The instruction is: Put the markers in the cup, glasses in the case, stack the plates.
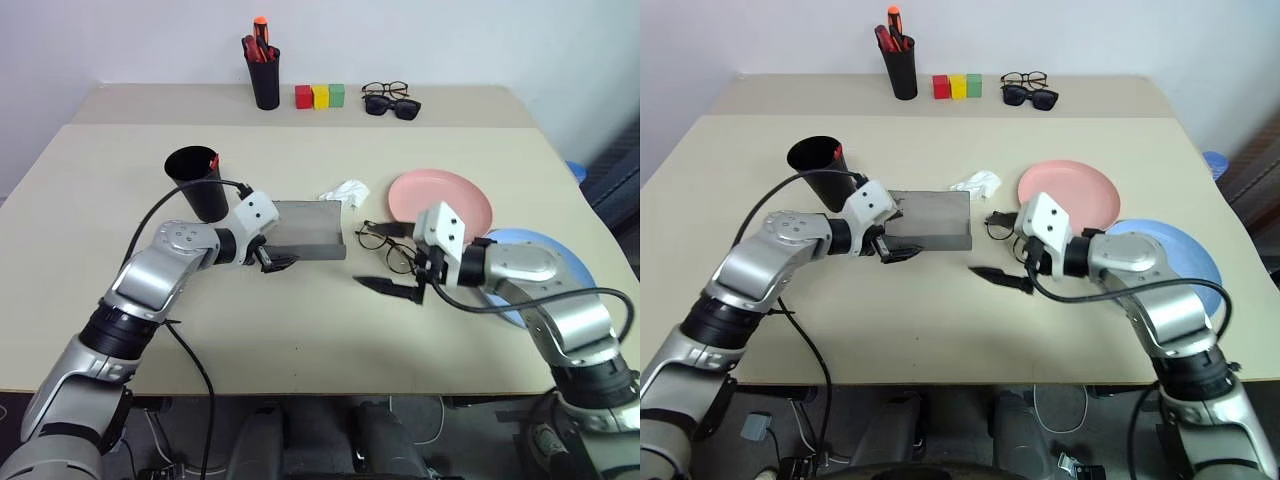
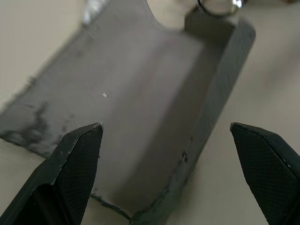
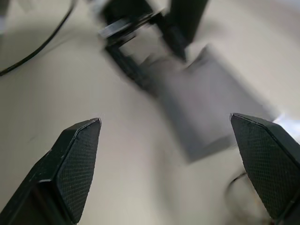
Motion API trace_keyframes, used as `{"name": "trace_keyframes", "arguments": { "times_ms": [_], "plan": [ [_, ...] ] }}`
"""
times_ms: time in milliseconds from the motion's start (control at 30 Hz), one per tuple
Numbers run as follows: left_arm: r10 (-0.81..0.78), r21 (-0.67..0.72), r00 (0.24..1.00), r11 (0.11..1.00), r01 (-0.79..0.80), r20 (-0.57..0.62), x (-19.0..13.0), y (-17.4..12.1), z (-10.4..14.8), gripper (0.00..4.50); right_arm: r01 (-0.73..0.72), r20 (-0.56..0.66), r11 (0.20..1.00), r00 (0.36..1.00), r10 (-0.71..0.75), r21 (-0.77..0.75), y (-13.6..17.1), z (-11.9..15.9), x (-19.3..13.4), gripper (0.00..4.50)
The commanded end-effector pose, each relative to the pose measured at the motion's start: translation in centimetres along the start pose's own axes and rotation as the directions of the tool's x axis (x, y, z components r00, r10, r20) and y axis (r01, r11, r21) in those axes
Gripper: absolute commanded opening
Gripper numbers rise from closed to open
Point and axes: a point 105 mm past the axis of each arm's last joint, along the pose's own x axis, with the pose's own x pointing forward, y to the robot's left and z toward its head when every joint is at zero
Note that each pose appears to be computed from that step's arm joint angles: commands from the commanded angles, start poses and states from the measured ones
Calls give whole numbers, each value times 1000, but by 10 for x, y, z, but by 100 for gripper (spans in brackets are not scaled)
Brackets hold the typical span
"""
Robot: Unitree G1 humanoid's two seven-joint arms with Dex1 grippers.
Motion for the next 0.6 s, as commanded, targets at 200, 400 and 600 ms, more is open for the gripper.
{"name": "trace_keyframes", "arguments": {
  "times_ms": [200, 400, 600],
  "plan": [
    [-95, 125, 995, 988, 96, -10, 14, 3, 13, 213, 136, -30, 991, 990, -137, -18, -5, 0, -31, 450],
    [-188, 179, 982, 966, 185, -2, 11, -8, 12, 2, 170, -38, 985, 985, -170, 0, -5, -6, -36, 450],
    [-364, 288, 931, 895, 342, 24, -16, -42, 20, 2, 257, -185, 966, 950, -251, 9, -18, -33, -39, 450]
  ]
}}
